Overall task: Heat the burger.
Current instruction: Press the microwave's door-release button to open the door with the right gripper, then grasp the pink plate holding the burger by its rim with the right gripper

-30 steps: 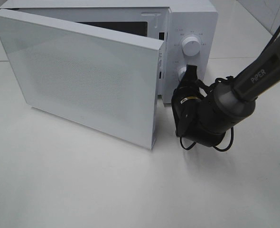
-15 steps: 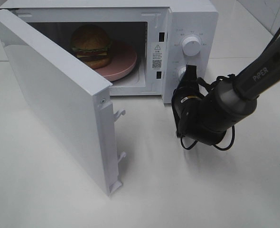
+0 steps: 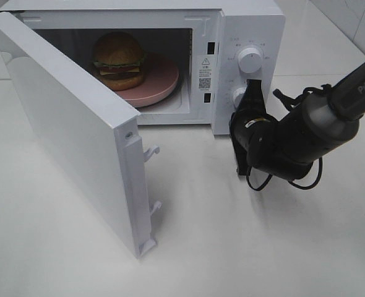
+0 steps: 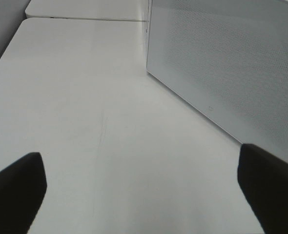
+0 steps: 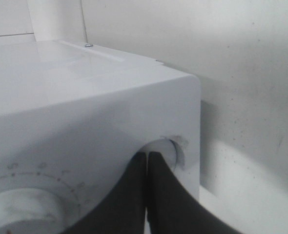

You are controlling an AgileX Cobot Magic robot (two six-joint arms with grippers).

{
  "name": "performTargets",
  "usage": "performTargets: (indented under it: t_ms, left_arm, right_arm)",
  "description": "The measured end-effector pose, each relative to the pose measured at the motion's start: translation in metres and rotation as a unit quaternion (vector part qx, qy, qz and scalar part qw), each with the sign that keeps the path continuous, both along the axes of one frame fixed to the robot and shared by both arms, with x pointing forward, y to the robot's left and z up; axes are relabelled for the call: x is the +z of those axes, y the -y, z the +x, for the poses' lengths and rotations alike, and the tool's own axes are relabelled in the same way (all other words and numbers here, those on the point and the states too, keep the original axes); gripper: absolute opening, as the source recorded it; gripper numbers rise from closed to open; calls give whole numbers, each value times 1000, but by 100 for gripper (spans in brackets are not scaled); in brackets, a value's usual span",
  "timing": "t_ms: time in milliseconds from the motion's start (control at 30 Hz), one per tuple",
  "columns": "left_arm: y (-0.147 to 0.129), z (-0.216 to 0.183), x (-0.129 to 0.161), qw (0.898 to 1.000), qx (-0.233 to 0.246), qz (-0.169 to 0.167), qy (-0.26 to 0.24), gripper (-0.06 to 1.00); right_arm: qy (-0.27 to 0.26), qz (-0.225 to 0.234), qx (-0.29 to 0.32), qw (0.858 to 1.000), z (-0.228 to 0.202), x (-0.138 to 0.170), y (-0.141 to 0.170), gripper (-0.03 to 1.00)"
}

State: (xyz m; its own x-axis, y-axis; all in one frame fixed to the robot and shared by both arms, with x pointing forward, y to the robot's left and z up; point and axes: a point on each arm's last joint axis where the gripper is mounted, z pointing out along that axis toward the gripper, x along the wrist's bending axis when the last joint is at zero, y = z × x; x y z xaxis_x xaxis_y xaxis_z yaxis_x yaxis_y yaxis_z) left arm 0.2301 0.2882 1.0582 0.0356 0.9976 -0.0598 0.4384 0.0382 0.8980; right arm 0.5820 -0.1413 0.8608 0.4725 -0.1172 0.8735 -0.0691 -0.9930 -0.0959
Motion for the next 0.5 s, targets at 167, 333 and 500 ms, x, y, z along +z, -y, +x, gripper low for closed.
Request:
performTargets:
  t_ms: [167, 333, 500]
  left_arm:
    - [0, 0, 0, 1000, 0, 0, 0, 99]
    - [0, 0, 0, 1000, 0, 0, 0, 99]
    - [0, 0, 0, 1000, 0, 0, 0, 99]
  right_arm:
    - [-16, -2, 16, 1000, -6, 7, 1, 2]
    - [-16, -18, 47, 999, -14, 17, 2, 2]
    - [-36, -35, 78, 996, -29, 25, 6, 2]
